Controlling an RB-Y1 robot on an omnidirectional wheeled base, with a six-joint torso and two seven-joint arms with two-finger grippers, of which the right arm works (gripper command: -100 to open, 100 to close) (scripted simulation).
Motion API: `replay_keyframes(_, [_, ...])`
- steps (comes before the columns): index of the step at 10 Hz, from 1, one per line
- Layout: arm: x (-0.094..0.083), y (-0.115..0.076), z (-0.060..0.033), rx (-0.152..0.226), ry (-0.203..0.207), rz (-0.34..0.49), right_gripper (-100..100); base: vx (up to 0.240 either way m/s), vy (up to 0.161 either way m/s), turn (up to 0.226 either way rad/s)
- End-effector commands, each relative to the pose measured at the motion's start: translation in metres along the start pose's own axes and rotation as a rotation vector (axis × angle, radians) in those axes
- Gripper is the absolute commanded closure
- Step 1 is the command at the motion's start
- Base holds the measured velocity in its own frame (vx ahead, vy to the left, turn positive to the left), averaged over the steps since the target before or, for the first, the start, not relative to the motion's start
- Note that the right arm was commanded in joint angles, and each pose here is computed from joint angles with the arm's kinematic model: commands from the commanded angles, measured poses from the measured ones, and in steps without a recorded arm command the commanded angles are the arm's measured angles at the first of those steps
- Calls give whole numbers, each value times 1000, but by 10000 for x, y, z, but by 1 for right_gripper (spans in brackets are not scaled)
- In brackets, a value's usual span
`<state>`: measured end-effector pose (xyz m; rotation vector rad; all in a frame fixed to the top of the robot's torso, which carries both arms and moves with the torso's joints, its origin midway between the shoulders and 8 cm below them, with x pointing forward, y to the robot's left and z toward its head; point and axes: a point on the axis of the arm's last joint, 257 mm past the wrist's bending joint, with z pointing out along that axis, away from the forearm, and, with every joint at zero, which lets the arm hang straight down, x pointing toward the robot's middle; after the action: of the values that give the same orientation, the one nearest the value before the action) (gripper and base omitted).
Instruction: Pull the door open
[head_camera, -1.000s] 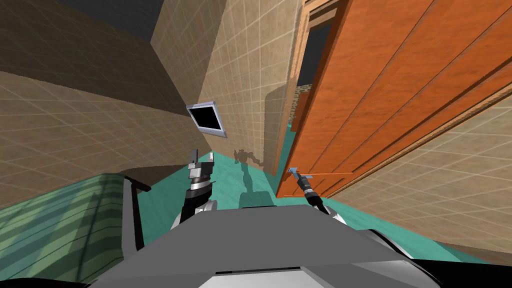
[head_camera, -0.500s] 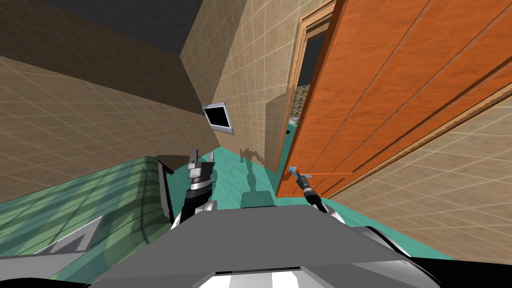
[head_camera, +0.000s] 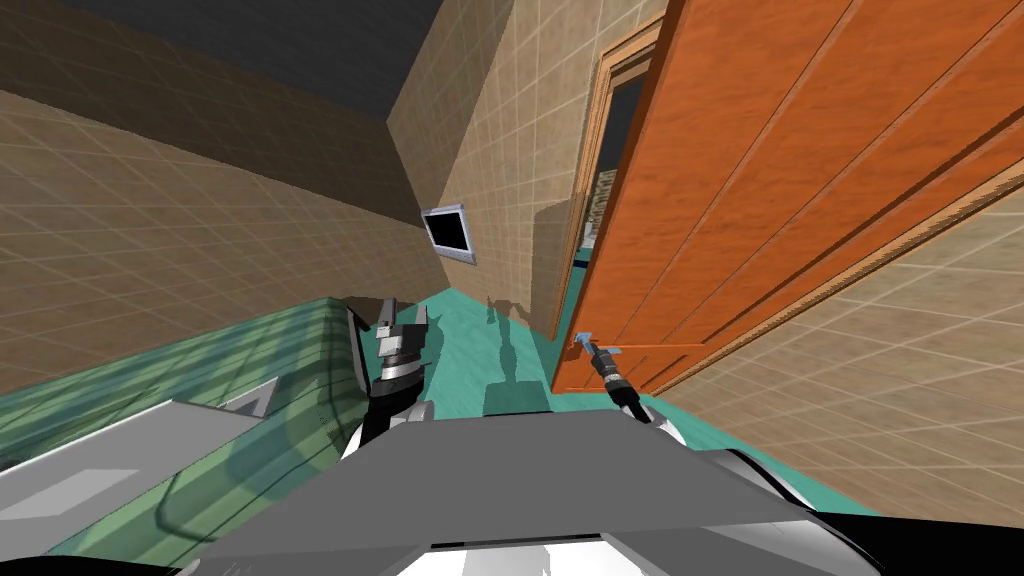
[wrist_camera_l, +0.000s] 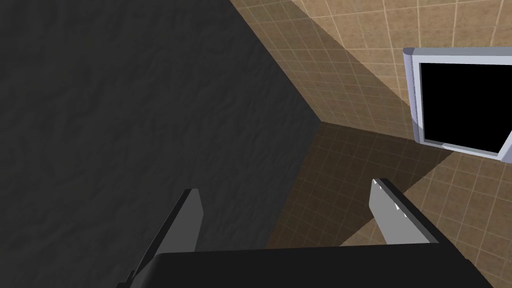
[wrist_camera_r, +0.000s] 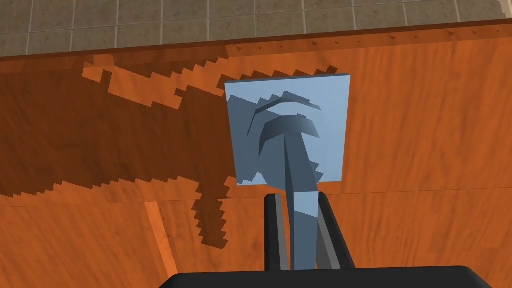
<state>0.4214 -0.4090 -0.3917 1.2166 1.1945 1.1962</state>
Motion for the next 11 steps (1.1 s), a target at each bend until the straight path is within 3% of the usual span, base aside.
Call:
replay_keyframes(1, [0,0,0,0,0,0,100,-85,-31,29])
replay_keyframes(2, [-8,-22,-80,4,13,0,100,-150,-15,172])
replay_keyframes(7, [-59,-14,-273,2,50,-1,100,-204,-76,147])
replay_keyframes(11, [-79,-9,-369,1,69,0,100,-155,-57,87])
